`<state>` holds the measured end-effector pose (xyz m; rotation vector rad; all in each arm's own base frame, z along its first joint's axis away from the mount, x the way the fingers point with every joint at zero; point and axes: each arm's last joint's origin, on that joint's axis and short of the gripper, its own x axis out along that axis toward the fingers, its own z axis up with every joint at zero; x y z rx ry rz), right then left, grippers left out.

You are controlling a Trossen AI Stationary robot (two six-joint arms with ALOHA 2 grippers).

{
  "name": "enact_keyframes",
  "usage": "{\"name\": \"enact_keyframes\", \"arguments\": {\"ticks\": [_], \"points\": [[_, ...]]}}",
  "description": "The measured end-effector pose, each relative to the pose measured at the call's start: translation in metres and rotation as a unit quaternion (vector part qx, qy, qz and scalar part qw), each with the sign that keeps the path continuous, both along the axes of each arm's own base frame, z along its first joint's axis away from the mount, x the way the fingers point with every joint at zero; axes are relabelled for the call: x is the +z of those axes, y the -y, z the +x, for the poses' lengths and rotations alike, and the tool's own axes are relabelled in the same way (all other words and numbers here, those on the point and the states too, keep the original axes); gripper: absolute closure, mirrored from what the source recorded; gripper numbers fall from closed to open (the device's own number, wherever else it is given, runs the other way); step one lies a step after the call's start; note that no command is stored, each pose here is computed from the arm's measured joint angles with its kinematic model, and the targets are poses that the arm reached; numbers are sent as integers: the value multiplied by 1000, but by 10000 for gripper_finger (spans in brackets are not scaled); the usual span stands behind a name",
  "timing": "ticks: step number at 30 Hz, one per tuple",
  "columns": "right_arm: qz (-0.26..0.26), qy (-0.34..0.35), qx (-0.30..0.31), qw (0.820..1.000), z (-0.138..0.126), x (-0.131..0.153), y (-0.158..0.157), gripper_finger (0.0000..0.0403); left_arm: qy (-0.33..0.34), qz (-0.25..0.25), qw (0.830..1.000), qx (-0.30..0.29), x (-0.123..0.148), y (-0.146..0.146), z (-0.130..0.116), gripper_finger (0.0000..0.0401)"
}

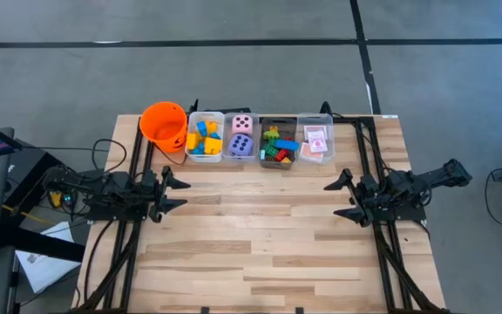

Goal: Pick & Place Toys
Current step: Return to Home Position

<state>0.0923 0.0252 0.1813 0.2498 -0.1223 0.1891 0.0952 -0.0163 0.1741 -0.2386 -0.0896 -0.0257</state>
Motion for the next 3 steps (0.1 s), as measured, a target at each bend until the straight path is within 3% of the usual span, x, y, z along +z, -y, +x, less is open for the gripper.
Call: {"name": "enact_keyframes", "arguments": {"ticks": [3], "points": [[0,0,0,1000,0,0,0,6,0,0,1000,0,0,0,0,151]]}}
